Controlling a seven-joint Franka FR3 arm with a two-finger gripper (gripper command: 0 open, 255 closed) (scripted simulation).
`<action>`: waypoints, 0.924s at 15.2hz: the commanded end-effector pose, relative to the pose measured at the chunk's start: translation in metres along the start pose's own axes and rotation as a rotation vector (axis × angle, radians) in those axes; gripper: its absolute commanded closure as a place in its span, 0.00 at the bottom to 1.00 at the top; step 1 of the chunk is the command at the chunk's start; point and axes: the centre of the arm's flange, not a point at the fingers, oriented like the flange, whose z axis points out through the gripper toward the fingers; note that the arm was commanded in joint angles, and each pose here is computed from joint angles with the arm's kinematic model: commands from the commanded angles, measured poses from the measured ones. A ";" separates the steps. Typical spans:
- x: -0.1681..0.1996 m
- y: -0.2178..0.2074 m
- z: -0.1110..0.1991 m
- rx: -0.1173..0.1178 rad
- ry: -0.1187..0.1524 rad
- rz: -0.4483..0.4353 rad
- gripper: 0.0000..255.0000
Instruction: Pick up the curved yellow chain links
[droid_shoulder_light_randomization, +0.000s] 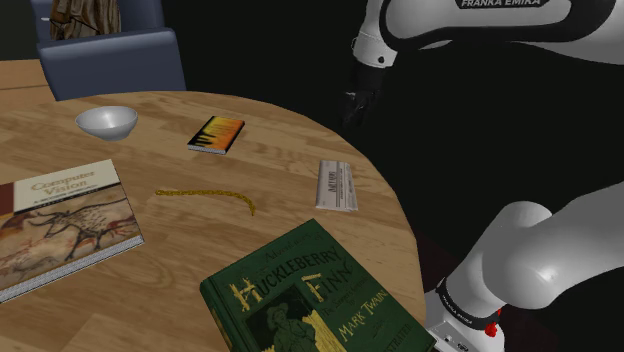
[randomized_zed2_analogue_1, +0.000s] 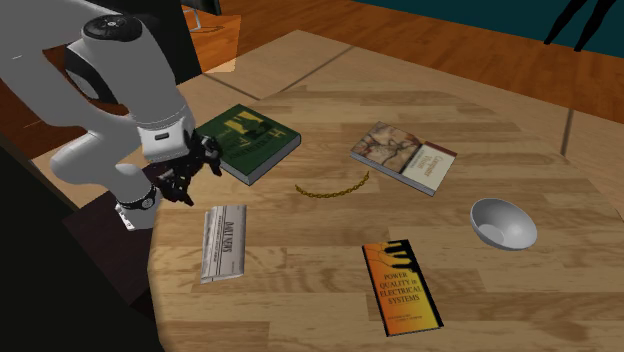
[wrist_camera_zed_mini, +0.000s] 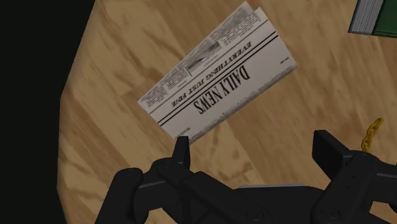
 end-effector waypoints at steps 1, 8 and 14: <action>0.021 -0.015 0.014 0.004 -0.009 -0.046 0.00; 0.087 -0.067 0.058 0.018 -0.041 -0.201 0.00; 0.136 -0.120 0.097 0.030 -0.068 -0.334 0.00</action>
